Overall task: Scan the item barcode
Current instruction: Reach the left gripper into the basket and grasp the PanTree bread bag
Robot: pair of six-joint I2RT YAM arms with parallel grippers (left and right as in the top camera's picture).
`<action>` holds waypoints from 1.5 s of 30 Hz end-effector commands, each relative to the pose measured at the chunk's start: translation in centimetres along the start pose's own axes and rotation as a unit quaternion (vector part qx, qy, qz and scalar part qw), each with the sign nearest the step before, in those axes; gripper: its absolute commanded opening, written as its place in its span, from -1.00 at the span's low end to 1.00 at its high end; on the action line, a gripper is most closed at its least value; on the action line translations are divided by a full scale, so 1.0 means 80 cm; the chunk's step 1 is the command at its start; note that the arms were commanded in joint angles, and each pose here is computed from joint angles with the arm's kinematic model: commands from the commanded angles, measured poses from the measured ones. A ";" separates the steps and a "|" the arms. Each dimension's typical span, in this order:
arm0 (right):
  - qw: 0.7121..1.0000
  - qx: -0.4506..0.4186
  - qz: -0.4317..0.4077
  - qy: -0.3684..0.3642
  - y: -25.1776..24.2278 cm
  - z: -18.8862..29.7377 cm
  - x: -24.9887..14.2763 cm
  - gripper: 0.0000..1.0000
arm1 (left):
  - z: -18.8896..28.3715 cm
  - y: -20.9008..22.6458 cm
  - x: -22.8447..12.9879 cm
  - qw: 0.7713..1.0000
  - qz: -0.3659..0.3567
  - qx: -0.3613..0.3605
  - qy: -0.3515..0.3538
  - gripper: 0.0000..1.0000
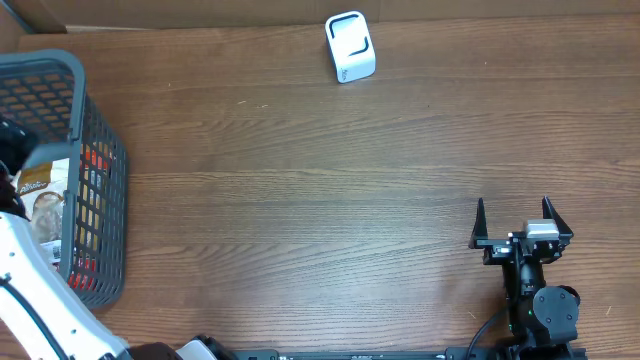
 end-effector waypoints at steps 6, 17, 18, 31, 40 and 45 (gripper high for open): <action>1.000 -0.004 0.000 -0.002 0.000 0.000 -0.002 1.00 | -0.078 0.031 -0.042 0.988 -0.145 0.034 0.044 1.00; 1.000 -0.004 0.000 -0.002 0.000 0.000 -0.002 1.00 | -0.143 0.058 -0.079 0.968 -0.209 0.081 0.114 0.99; 1.000 -0.004 0.000 -0.002 0.000 0.000 -0.002 1.00 | -0.148 0.060 -0.083 0.965 -0.215 0.082 0.121 1.00; 1.000 -0.004 0.000 -0.002 0.000 0.000 -0.002 1.00 | -0.189 0.102 -0.113 0.950 -0.226 0.124 0.178 1.00; 1.000 -0.004 0.000 -0.002 0.000 0.000 -0.002 1.00 | -0.206 0.101 -0.134 0.941 -0.245 0.098 0.211 0.93; 1.000 -0.004 0.000 -0.002 0.000 0.000 -0.002 1.00 | -0.217 0.105 -0.141 0.937 -0.255 0.098 0.219 0.93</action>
Point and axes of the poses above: each gripper's point midway between its finger pads, its own z axis back along the fingers, its own y axis along the line the jaws close on, x = y × z, the point moved 3 cm from there along z, back along the fingers, and after that the axes turned 9 degrees about z, right-handed, at the moved point
